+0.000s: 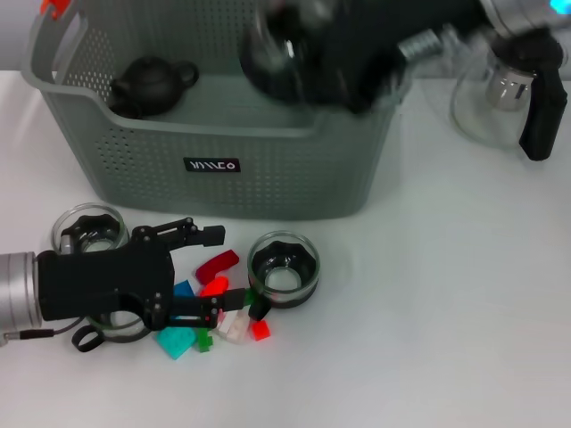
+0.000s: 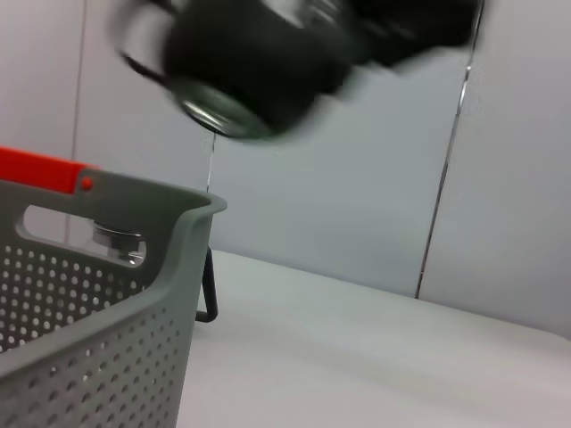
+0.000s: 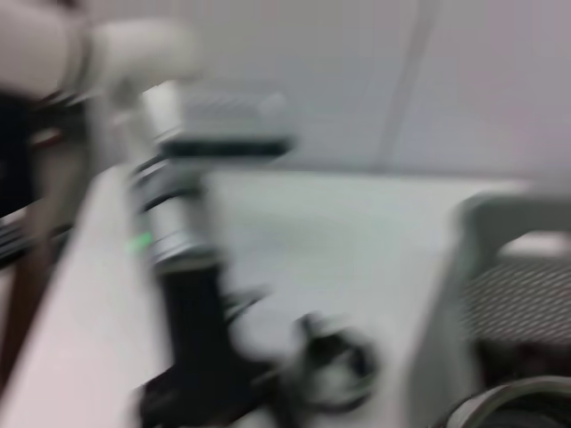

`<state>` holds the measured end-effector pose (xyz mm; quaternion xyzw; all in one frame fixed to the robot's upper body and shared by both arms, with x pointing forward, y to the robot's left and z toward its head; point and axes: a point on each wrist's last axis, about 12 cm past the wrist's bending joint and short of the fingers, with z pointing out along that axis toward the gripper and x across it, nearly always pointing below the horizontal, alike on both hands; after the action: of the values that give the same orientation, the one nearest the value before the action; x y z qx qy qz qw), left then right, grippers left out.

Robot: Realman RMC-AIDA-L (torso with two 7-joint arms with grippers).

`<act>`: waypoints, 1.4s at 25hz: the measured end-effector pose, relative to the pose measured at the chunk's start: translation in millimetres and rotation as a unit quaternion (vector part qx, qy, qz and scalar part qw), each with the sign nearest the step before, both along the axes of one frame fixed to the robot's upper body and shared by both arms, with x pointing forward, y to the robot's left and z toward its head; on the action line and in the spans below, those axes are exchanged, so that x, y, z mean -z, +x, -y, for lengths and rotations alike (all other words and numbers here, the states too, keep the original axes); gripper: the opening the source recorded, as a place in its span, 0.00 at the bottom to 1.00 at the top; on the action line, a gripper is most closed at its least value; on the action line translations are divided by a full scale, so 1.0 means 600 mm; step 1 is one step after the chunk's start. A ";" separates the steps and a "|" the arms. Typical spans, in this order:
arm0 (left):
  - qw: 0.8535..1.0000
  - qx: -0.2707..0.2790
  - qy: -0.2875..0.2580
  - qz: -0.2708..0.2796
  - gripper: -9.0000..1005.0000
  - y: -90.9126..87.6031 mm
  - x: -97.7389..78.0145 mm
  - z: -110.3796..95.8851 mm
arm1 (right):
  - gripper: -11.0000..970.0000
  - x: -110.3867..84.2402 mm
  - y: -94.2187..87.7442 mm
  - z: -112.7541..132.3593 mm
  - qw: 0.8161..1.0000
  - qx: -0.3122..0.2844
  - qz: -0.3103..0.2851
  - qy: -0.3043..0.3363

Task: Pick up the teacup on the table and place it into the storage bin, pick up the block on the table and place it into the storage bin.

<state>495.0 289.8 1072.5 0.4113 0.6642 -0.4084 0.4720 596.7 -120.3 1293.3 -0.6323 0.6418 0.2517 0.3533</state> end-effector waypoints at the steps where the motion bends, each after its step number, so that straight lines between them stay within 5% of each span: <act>1: 1.000 0.000 0.000 0.000 0.90 0.000 0.000 0.000 | 0.07 0.001 0.010 -0.004 1.000 0.015 0.007 0.010; 9: 1.000 0.001 0.002 0.004 0.90 0.002 0.000 0.003 | 0.07 0.040 0.103 -0.027 0.989 0.126 0.049 0.067; 15: 1.000 0.001 0.002 0.005 0.90 0.002 0.000 0.004 | 0.07 0.101 0.150 -0.057 0.978 0.186 0.077 0.045; 29: 1.000 -0.006 0.002 0.006 0.90 0.001 0.004 0.002 | 0.07 0.182 0.162 -0.066 0.966 0.227 0.121 -0.019; 35: 1.000 -0.008 0.002 0.007 0.90 0.003 0.007 0.006 | 0.07 0.193 0.161 -0.060 0.966 0.232 0.115 -0.024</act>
<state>497.0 286.1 1068.6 0.4098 0.6647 -0.4010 0.4790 693.3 -84.4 1177.6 -0.4995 0.7319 0.0730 0.4577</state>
